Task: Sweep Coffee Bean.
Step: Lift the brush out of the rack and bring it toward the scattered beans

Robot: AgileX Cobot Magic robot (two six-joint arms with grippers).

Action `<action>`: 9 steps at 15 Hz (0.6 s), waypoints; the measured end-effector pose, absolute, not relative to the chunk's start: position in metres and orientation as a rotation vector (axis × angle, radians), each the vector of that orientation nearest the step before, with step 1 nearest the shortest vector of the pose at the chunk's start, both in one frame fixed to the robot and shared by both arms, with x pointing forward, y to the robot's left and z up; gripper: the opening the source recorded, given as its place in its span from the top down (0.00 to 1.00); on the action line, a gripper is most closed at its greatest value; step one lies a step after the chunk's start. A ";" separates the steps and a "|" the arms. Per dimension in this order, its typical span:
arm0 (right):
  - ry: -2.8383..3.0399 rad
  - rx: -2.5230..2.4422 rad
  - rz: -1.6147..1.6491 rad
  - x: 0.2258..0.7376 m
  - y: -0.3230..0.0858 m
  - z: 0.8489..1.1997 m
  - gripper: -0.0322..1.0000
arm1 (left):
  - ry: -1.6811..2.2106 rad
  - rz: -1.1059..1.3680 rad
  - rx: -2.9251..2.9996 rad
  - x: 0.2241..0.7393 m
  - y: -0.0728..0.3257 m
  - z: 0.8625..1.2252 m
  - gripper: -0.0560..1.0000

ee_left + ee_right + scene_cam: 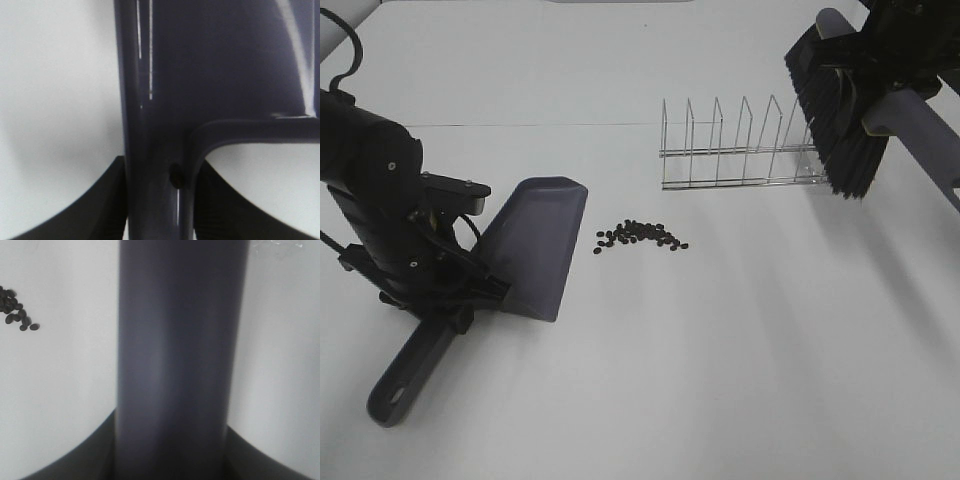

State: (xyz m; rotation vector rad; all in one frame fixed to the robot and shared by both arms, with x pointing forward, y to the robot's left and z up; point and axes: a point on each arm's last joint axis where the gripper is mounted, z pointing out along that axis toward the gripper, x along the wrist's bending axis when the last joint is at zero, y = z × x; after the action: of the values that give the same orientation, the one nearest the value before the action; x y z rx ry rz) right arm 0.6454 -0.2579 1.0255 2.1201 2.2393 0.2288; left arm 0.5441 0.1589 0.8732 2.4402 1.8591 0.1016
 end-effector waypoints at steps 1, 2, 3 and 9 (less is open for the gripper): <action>2.259 2.113 0.225 0.644 -0.258 1.024 0.70 | 1.853 0.105 2.436 0.545 0.158 0.872 0.65; 2.278 2.116 0.202 0.642 -0.258 1.018 0.70 | 1.848 0.109 2.430 0.546 0.157 0.870 0.65; 2.295 2.130 0.169 0.638 -0.258 1.010 0.70 | 1.847 0.111 2.429 0.547 0.157 0.869 0.65; 2.326 1.995 -0.117 0.618 -0.224 0.967 0.70 | 1.825 0.126 2.420 0.554 0.153 0.868 0.65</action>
State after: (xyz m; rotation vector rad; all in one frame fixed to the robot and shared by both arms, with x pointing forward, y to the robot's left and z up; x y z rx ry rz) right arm 0.6178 -0.2236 0.9666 1.9948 2.3265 -0.1174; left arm 0.5537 0.1530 0.8679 2.4196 1.8246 0.1256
